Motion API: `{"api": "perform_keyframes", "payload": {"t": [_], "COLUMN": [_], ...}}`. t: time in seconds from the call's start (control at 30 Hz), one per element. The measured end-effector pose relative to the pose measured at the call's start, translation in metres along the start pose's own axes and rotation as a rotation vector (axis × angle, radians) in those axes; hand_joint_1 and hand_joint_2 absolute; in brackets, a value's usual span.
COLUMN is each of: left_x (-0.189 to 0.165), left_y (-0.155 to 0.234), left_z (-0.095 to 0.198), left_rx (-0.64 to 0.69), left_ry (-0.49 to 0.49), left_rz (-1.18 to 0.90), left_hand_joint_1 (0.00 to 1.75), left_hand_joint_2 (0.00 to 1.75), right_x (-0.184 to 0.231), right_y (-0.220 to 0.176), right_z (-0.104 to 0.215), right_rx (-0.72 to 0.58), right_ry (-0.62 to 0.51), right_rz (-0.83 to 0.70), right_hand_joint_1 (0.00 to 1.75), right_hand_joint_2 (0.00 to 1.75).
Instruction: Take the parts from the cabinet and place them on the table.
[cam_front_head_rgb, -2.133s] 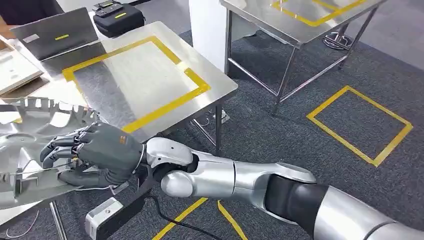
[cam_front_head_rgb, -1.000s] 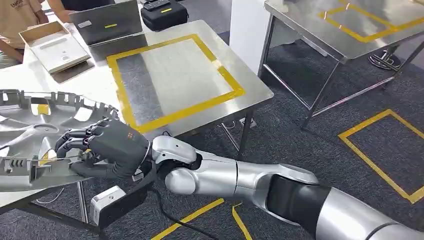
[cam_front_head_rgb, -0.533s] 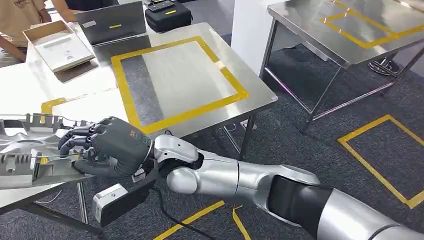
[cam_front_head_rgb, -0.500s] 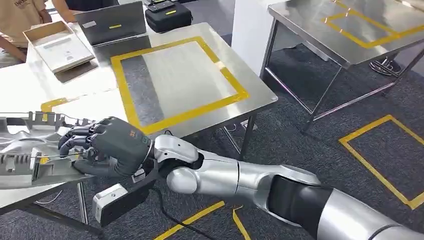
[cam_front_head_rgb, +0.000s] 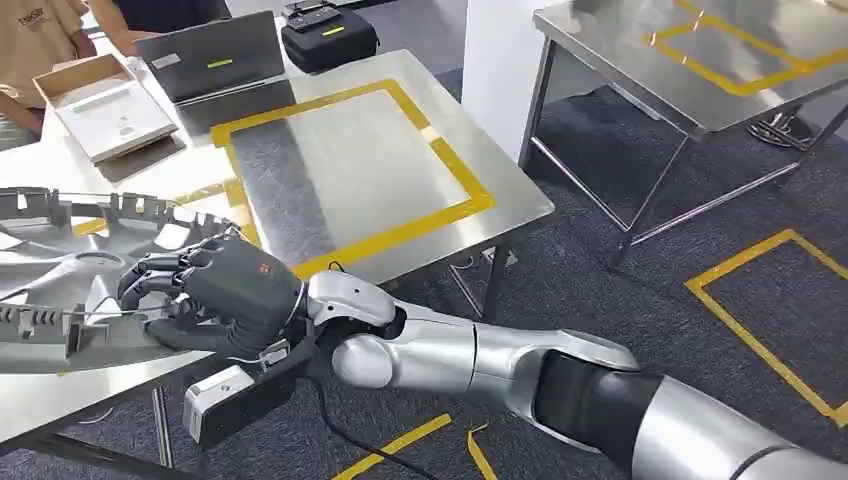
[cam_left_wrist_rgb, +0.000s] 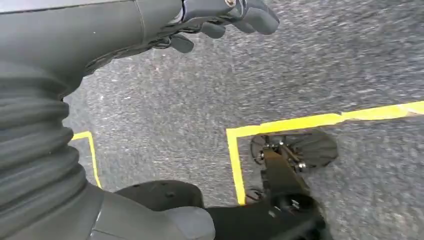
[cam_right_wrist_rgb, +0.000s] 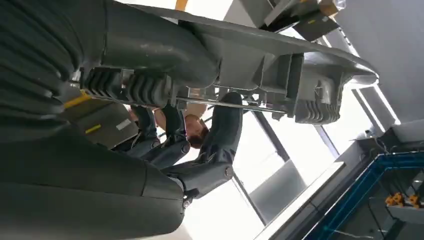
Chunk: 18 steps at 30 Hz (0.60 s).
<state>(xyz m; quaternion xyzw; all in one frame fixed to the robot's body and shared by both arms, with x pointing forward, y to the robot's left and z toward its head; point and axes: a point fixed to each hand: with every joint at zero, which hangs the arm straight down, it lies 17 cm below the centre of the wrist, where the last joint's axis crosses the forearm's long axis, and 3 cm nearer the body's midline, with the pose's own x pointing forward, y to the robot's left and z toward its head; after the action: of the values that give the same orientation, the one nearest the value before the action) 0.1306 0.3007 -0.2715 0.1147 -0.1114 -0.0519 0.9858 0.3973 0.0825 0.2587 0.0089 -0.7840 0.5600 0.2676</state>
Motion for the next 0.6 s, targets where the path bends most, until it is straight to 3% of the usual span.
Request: {"api": "perform_keyframes", "payload": {"t": [0.33,0.6], "left_x": [0.003,0.005], "left_y": [0.000,-0.004], "left_z": [0.000,0.001], "left_rx": [-0.002,-0.013], "left_ry": [-0.004,-0.003], "left_rz": [0.000,-0.012], "left_hand_joint_1": [0.00,0.00], "left_hand_joint_2": [1.75,1.75], "right_x": [-0.012,-0.092], "right_y": [0.002,0.003], "right_z": [0.001,0.006], "right_rx": [0.013,0.065], "right_ry": [0.036,0.246], "right_rz": [0.002,0.013], "right_hand_joint_1": [1.75,1.75], "right_hand_joint_2": [1.75,1.75]}}
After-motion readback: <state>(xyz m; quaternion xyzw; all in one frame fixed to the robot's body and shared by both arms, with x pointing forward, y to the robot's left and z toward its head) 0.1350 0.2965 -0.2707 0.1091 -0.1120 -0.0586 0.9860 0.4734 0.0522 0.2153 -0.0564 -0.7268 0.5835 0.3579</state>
